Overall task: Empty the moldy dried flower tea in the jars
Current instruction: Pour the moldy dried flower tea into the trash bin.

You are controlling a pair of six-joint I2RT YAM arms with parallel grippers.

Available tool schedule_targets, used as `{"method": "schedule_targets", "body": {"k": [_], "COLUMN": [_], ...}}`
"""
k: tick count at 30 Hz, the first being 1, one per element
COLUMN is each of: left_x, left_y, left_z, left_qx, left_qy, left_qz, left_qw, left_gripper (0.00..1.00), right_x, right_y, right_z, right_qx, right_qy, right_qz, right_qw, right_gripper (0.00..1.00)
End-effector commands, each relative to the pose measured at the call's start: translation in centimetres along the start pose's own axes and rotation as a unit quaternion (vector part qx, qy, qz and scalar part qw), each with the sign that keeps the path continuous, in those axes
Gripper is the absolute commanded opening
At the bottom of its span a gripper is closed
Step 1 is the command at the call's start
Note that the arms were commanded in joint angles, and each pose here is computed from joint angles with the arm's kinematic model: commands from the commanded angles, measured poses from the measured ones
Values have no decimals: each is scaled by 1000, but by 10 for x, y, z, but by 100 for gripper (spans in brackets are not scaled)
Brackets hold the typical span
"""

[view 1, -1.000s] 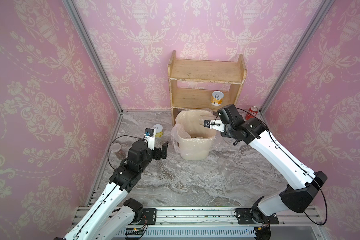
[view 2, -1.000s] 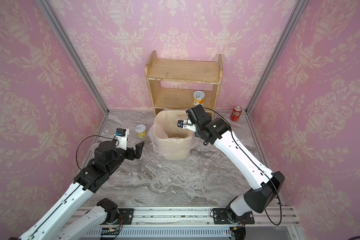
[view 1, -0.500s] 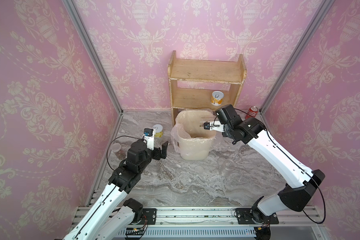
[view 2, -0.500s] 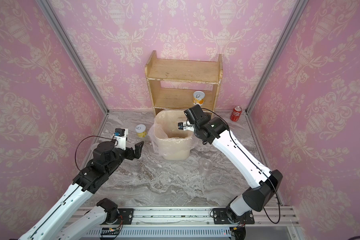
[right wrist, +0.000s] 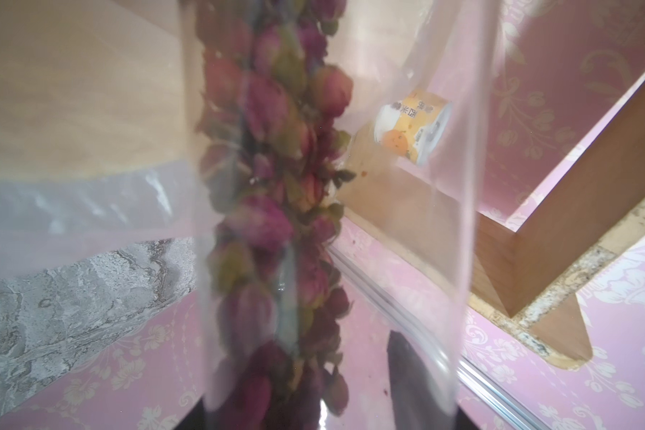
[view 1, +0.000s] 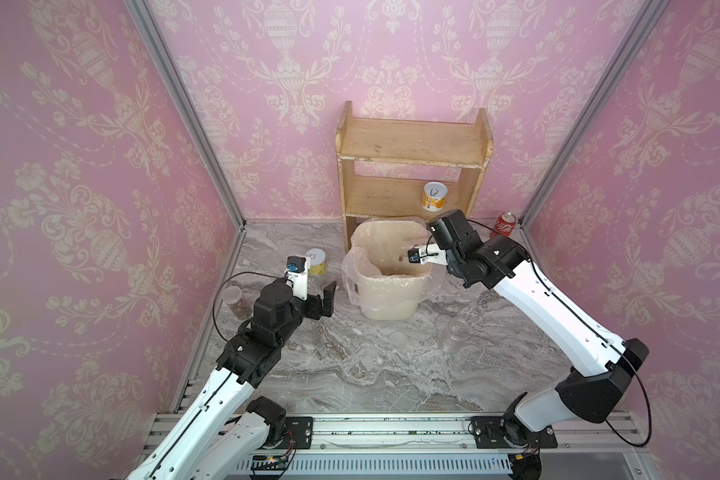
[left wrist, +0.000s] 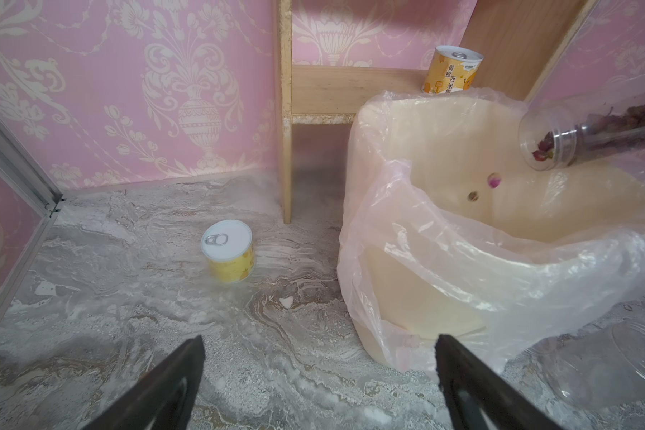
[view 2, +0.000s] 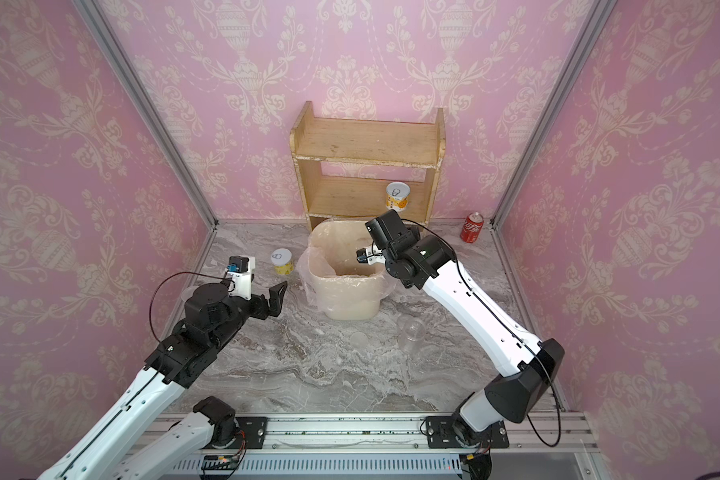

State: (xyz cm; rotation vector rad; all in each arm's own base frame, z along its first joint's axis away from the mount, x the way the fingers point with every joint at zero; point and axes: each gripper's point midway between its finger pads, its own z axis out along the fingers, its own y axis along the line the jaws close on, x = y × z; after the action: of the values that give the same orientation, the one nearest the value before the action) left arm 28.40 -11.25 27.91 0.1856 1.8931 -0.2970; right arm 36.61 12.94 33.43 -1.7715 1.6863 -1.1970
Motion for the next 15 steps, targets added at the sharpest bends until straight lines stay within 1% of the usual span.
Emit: {"method": "schedule_targets", "body": {"k": [1,7,15], "left_x": [1,1,1], "left_y": [1,0,-1], "left_z": [-1,-2,-2], "left_qx": [2,5,8], "left_qy": [-4,-5,-7], "left_qz": [-13,-15,-16], "left_qw": [1000,1000,1000], "left_gripper": [99,99,99], "right_x": [-1,-4,-5], "right_y": [-15,-18,-21], "right_z": [-4,-4,-6], "right_qx": [21,25,28], "right_qy": [6,12,12], "right_qz": [-10,-32,-43], "right_qw": [1000,999,999], "right_gripper": [24,24,23]}}
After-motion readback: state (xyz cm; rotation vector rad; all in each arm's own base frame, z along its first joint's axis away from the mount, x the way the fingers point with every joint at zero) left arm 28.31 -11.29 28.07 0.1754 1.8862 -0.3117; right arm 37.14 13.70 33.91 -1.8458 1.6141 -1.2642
